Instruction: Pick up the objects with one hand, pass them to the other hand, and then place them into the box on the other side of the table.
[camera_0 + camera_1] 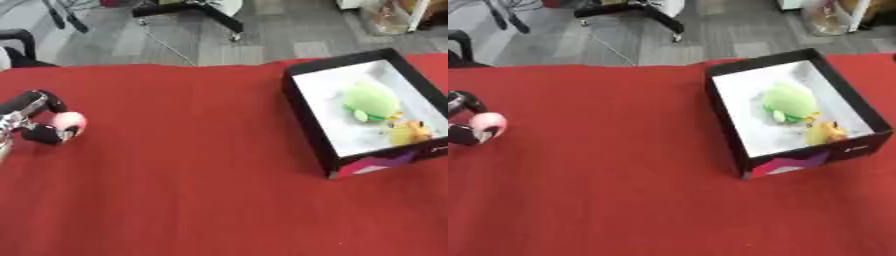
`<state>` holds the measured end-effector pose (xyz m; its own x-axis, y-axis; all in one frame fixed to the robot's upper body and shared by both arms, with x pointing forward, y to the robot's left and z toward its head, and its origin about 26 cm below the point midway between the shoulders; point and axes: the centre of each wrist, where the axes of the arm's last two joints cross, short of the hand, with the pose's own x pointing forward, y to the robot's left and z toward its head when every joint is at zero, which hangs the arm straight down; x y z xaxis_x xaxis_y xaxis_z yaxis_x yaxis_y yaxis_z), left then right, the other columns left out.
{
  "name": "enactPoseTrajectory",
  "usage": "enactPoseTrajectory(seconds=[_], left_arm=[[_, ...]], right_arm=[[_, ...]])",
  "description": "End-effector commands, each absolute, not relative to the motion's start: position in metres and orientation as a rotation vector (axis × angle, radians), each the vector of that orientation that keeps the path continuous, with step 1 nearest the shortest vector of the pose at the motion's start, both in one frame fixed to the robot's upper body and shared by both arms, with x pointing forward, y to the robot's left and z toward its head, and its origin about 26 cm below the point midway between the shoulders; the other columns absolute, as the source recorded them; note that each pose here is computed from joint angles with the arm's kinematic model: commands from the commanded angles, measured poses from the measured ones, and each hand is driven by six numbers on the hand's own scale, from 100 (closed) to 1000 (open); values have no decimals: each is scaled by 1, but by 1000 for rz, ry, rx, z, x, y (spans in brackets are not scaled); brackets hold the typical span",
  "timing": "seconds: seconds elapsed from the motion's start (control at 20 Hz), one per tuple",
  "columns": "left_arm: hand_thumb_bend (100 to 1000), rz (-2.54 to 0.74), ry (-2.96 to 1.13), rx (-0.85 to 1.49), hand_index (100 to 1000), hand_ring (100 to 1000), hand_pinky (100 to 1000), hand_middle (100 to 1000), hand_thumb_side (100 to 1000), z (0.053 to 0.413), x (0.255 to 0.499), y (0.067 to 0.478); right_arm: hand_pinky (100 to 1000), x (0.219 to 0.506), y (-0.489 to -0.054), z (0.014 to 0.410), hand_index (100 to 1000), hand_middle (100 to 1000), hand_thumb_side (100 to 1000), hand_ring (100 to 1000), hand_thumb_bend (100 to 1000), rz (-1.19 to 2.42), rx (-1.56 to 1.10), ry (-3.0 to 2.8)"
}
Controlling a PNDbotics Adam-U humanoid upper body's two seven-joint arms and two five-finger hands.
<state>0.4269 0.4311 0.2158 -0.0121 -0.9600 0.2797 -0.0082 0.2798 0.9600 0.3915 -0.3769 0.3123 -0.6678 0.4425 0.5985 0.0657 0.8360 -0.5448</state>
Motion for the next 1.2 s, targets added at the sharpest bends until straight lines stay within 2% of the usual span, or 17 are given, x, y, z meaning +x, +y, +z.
enactPoseTrajectory(seconds=[0.05,0.4,0.6,0.75,1.2], left_arm=[[202,-1028,-1434,1043,535,747,911,648,100,250,417,434],[100,-1114,-1630,915,537,714,961,614,100,264,407,396],[100,-1149,-1711,792,541,703,1000,600,117,260,403,370],[100,-1178,-1793,673,544,681,1000,582,182,250,401,346],[100,-1223,-1960,362,533,648,1000,556,237,223,375,296]], right_arm=[[856,385,-371,333,786,861,100,866,442,655,-376,-2305],[866,390,-336,341,828,897,100,894,443,737,-290,-2344],[877,394,-303,346,858,947,100,930,457,819,-233,-2369],[881,400,-273,344,873,969,100,948,455,890,-174,-2364],[888,414,-195,316,899,1000,100,976,445,980,-27,-2314]])
